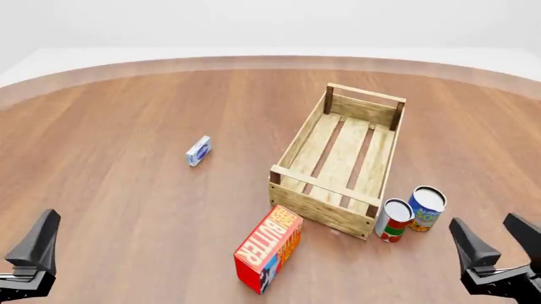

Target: Pick up the tomato sauce, and put it in the wooden tray.

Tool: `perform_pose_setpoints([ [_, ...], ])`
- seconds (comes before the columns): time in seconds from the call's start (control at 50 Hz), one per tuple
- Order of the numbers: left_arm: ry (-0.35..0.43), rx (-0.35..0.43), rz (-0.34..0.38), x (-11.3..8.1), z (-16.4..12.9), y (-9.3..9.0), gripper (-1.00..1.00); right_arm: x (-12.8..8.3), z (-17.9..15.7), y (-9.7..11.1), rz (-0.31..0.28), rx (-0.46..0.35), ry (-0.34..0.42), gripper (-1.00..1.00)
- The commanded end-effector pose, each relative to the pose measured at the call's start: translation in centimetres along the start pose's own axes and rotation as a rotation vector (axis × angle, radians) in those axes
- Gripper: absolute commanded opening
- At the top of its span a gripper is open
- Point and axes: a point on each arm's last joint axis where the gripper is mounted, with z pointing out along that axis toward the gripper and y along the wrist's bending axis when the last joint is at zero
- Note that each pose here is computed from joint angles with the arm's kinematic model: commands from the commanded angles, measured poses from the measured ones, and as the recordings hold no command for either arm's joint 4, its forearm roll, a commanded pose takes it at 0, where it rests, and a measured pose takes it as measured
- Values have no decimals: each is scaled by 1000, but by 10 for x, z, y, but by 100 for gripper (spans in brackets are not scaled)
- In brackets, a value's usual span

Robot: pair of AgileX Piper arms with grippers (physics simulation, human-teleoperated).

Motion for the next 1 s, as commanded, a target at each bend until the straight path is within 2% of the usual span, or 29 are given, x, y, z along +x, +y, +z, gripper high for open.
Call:
perform_pose_setpoints([
  [0.02,0,0,0,0,0,0,100,1,7,1,-14,-12,42,100],
  [0.64,0,0,0,0,0,0,100,-10,32,7,-23,-73,133,100],
  [1.0,0,0,0,0,0,0,100,-12,42,10,27,-85,174,100],
])
